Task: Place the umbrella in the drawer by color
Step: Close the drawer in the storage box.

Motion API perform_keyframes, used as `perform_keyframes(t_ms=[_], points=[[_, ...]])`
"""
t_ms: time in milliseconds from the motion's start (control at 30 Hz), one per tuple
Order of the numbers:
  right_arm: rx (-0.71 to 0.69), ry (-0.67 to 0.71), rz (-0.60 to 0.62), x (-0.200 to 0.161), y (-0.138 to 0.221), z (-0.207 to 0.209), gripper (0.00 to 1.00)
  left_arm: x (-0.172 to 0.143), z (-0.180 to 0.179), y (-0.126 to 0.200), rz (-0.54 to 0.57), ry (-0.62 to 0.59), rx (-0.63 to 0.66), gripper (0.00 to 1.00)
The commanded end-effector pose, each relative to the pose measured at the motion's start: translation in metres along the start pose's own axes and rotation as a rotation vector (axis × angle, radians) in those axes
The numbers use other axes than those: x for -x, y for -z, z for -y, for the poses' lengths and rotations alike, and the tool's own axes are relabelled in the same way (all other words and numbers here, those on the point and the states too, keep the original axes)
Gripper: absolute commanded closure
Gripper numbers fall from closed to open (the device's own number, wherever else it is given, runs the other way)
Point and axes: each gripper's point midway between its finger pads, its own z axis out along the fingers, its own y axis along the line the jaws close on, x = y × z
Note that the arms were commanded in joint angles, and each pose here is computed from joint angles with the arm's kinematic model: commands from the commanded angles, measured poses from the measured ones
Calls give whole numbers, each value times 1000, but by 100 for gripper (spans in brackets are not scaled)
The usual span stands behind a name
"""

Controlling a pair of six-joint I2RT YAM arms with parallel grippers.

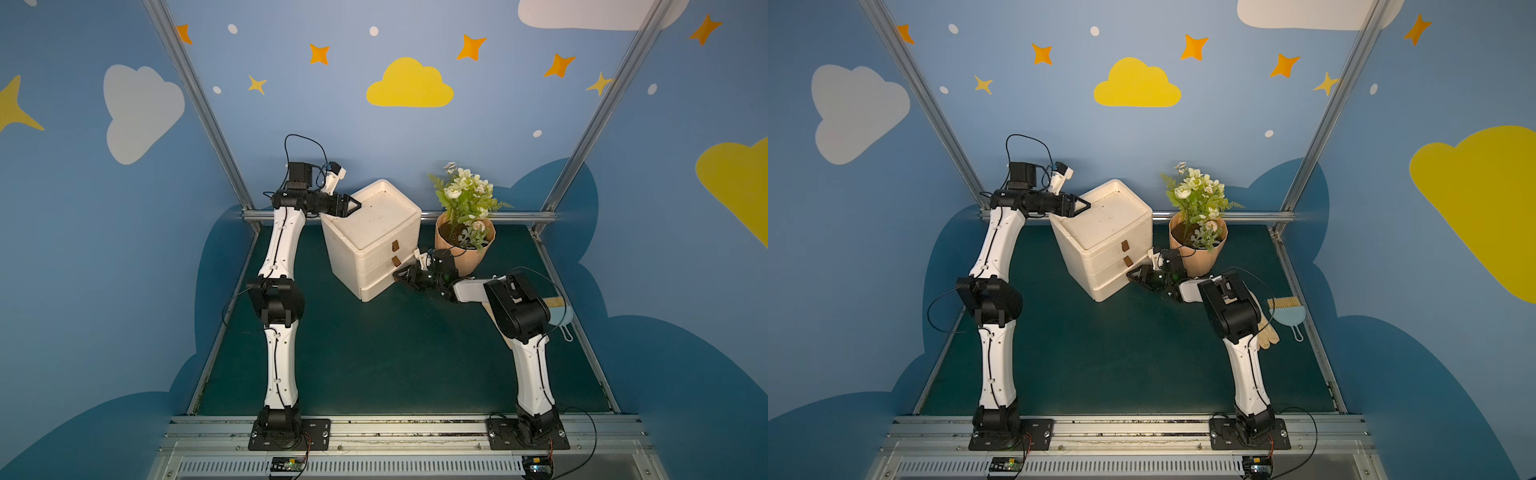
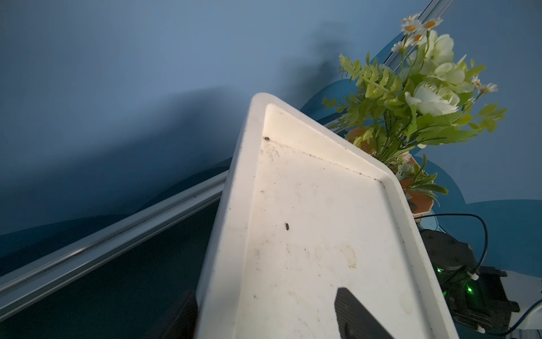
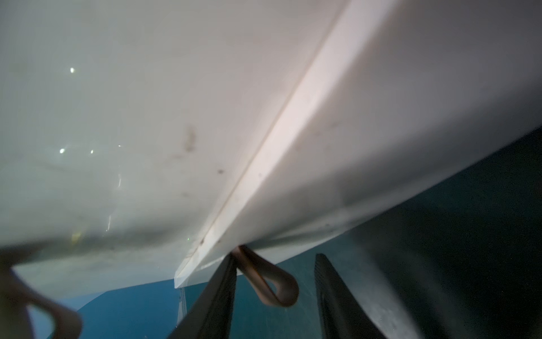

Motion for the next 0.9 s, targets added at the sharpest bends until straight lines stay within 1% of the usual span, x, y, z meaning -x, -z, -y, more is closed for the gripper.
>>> perform_keyframes(t_ms=[0,100,233,333,400,533,667,767,867], points=[[-32,-44,9,-4,-14,13,55,-9,28,-16,-36,5,-97,24],[-31,-60,21,-1,-17,14,54,-8,28,-16,-35,4,-94,24],[-21,-62,14,-3,-15,11,50,-6,26,-13,-30,-1,-72,23],[-43,-49,19,-8,-3,15,47,3,22,-6,-9,4,-37,18],[-59,-39,27,-11,9,16,44,12,16,2,18,20,2,12],[-80,19,43,-15,40,11,35,44,2,37,123,69,93,1],[-177,91,40,-23,82,11,30,68,-1,79,202,102,160,0],[-246,143,67,-26,119,7,28,71,-3,109,213,119,229,0],[-330,186,98,-28,164,3,26,65,6,135,204,140,284,0]])
